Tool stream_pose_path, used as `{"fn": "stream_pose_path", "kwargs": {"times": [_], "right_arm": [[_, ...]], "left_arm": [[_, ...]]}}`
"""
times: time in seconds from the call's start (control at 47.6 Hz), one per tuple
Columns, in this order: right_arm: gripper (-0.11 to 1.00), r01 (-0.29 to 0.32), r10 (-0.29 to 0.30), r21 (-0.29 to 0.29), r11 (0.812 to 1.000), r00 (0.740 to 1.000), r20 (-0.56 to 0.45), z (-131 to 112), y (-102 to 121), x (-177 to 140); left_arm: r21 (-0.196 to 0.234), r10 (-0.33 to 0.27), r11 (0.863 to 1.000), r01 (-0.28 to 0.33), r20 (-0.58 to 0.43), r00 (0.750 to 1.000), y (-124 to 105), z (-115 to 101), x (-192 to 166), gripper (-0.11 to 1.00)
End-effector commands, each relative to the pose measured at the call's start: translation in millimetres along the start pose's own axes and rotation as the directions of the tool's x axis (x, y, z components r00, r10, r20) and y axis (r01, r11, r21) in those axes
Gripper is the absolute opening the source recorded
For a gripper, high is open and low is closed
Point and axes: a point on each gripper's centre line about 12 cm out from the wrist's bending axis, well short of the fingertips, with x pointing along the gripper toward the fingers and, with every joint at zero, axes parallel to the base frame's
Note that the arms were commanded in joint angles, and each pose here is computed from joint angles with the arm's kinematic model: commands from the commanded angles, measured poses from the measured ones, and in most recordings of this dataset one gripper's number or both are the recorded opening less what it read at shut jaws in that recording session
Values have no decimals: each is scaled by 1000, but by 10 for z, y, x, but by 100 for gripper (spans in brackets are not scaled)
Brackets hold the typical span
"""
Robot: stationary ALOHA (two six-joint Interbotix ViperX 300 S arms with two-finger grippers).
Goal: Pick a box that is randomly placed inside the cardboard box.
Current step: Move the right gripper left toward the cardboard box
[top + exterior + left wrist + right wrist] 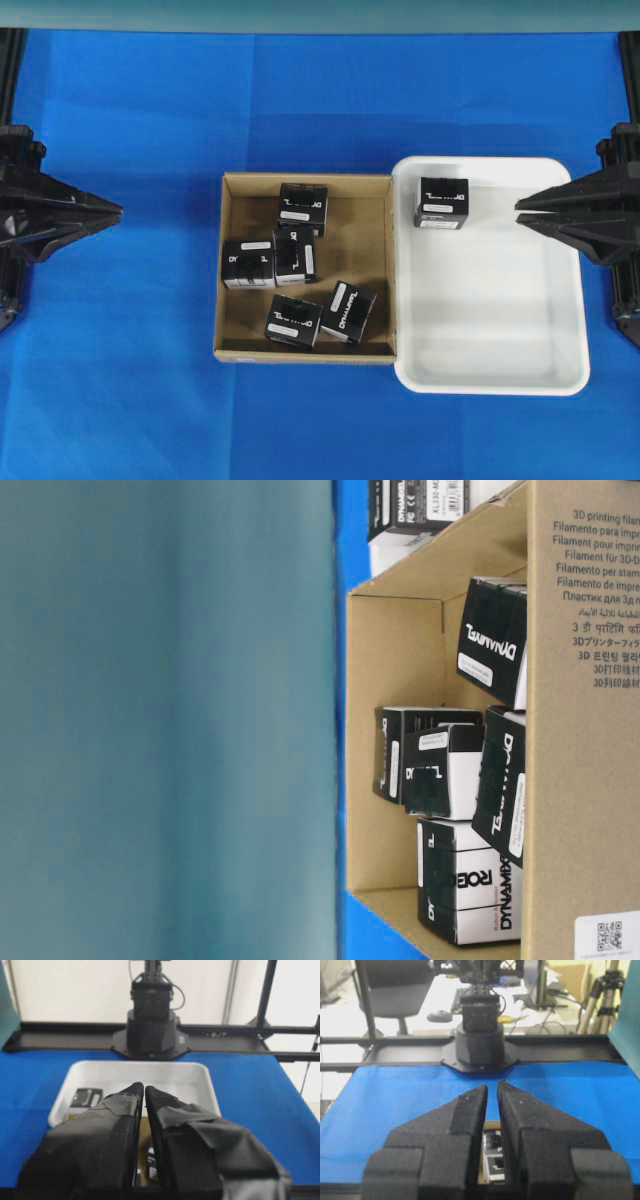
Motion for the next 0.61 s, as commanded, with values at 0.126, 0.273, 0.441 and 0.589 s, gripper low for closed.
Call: {"fn": "stream_pose_path", "kwargs": {"times": [0.126, 0.273, 0.441, 0.589], "right_arm": [[4, 35, -27, 173, 984, 999, -46, 83, -34, 53], [-2, 51, -9, 246, 968, 985, -170, 136, -14, 138], [-2, 68, 15, 248, 966, 947, -321, 215, 8, 273], [-2, 79, 38, 244, 967, 897, -441, 289, 33, 465]], "left_arm": [[-83, -6, 997, 2, -46, 999, -10, 33, 140, 0], [-99, -7, 995, -1, -78, 997, -13, 42, 185, -7], [-93, -4, 996, -10, -157, 988, -8, 23, 205, -7], [-90, -3, 996, -15, -201, 980, -6, 28, 204, -7]]}}
